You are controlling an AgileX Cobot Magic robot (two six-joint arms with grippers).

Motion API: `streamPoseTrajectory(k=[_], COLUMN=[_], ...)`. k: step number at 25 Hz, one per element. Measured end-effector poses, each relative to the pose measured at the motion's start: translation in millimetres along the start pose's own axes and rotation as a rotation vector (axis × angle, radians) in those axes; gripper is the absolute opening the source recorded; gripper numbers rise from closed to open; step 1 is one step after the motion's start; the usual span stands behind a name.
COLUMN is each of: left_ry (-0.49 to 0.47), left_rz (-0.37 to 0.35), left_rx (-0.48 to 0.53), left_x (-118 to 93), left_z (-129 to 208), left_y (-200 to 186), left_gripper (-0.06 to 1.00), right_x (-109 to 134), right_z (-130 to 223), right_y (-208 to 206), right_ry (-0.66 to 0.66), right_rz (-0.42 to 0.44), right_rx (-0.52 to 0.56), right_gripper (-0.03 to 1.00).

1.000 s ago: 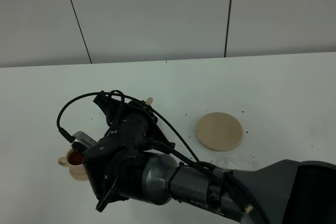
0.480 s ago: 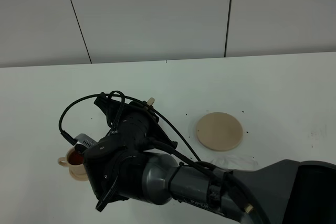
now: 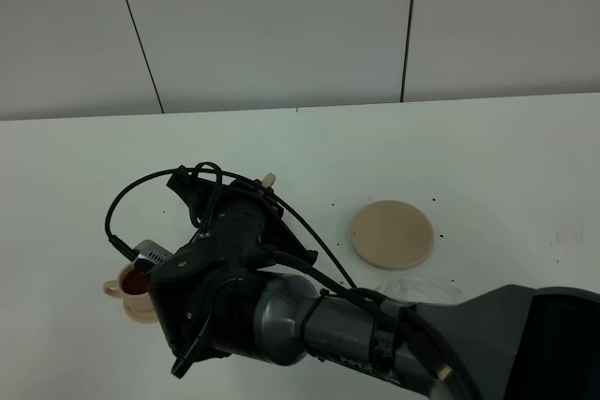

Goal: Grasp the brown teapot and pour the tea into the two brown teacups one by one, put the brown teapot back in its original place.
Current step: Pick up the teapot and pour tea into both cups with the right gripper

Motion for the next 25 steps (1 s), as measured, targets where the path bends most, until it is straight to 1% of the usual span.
streamPoseTrajectory(k=[8,25], left_ry=[0.000,0.000], left_rz=[0.000,0.000], left_rx=[0.000,0.000], left_x=[0.0,0.0], left_z=[0.0,0.0], left_y=[0.0,0.0], left_gripper=[0.25,0.25], right_x=[-5.9,-9.5], right_z=[-0.7,1.1], right_y=[-0.1,-0.6], right_ry=[-0.018,-0.025], right_rz=[0.054,0.086], right_rx=[-0.006,0.014], right_gripper=[0.10,0.10])
Point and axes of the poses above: a point on each arm's last joint axis where the gripper is mounted, y pointing out along that axis toward the gripper, x along the wrist's bending axis when the last joint is at zero, z = x × y, the point moved 2 cm from there along y, pointing out along that axis toward the gripper, and after that the axes turned 3 degrees about -y, right-handed, at the moved point
